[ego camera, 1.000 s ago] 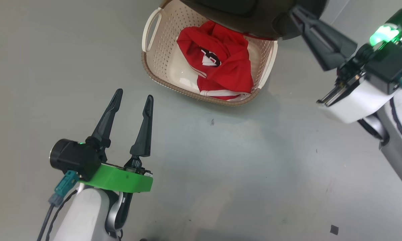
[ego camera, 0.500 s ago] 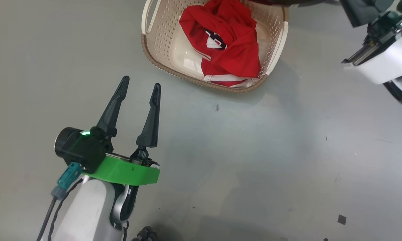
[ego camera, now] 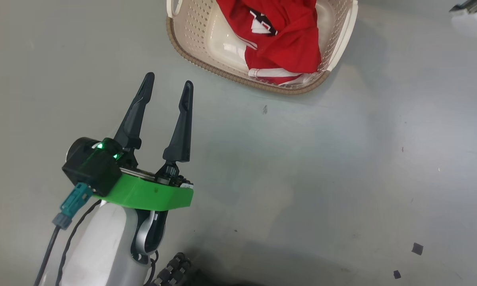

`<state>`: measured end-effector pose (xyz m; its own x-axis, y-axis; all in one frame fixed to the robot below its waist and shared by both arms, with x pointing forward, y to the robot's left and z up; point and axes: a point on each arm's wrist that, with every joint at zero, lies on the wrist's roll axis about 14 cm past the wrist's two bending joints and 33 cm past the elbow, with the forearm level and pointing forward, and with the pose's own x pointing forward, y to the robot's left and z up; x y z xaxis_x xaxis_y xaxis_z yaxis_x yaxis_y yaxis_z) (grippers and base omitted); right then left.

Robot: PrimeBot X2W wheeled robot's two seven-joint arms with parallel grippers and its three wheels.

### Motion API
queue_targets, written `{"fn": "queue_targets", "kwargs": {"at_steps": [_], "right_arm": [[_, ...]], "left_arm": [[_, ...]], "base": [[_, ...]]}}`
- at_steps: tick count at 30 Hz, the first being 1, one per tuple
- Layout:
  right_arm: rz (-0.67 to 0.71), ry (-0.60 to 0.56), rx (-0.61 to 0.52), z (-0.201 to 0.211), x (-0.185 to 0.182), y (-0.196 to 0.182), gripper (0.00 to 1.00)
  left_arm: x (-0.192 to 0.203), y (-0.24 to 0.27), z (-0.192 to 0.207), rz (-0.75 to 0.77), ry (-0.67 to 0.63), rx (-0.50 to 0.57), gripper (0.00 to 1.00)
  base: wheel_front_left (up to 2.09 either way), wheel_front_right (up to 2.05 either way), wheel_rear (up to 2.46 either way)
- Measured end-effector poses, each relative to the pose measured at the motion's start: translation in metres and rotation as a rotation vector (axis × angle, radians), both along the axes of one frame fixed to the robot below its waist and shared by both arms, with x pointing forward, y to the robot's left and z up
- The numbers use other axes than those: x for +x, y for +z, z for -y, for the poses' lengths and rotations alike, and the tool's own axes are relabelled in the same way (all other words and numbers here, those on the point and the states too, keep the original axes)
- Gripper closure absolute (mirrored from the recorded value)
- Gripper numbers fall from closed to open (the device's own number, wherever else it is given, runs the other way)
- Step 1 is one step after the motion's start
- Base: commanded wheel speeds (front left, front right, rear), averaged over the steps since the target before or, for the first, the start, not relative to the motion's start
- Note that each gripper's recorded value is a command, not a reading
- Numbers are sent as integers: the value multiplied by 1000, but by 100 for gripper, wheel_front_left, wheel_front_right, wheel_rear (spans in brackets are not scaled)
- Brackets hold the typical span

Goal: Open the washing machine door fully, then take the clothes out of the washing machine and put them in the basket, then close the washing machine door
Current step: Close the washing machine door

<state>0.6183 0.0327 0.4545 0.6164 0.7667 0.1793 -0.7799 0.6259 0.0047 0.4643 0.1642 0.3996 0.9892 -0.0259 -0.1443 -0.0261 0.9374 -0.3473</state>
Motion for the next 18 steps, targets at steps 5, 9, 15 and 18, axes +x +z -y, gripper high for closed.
{"fn": "queue_targets", "kwargs": {"at_steps": [5,9,15,18], "right_arm": [[12,-15,4,1,20,-3,100],[7,-31,33,1,34,-2,100],[12,-68,67,7,55,2,100],[10,-81,69,9,62,1,100]], "left_arm": [[1,-12,3,-31,-5,-4,0],[1,-19,3,-47,-4,-5,0],[6,-23,2,-49,-4,-12,0],[6,-24,-1,-56,8,-5,0]], "base": [[0,0,0],[0,0,0],[0,0,0],[0,0,0]]}}
